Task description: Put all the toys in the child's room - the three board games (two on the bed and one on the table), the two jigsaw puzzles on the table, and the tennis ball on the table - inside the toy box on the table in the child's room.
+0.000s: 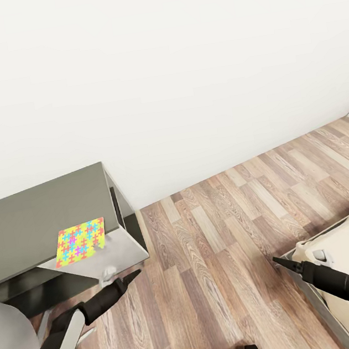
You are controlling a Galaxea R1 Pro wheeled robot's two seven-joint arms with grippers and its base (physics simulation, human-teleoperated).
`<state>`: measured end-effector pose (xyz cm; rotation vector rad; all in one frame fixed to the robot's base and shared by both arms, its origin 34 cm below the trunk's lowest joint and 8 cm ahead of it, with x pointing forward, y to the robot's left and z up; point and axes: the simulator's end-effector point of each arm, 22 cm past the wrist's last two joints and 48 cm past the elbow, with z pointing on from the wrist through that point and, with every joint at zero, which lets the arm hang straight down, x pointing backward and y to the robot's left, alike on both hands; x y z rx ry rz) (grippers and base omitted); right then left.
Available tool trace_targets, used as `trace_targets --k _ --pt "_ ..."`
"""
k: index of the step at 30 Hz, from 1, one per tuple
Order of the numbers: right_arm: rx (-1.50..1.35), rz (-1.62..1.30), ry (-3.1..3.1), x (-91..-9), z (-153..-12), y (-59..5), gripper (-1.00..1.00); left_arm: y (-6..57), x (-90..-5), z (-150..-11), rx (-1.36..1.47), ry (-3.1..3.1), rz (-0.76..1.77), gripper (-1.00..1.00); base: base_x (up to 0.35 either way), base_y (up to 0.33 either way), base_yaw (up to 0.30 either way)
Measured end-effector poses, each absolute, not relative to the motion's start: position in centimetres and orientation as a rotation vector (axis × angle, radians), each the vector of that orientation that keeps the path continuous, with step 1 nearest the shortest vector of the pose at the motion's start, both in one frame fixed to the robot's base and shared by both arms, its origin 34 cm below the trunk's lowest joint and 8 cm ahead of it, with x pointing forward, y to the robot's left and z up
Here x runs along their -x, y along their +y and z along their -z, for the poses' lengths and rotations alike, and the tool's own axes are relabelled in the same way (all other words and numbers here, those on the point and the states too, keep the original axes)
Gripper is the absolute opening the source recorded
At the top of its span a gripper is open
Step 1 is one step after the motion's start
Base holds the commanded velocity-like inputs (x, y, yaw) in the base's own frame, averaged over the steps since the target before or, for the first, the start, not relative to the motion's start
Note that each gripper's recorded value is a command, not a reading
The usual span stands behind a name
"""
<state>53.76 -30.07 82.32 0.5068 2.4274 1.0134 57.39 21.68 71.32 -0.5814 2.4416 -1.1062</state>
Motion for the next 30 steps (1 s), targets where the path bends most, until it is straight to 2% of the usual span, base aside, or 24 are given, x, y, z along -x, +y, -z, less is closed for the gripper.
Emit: trace_targets --k 18,30 --pt "-0.522 -0.906 2.475 -53.8 -81.2 -30.7 1.0 27.0 -57.3 -69.3 0.759 2.327 0.945 1.0 0.0 0.0 0.0" --pt "-0.466 -0.953 2.531 -55.3 -79.5 -22.9 1.0 30.0 -57.7 -69.3 0.84 2.281 0.877 1.0 0.0 0.0 0.0"
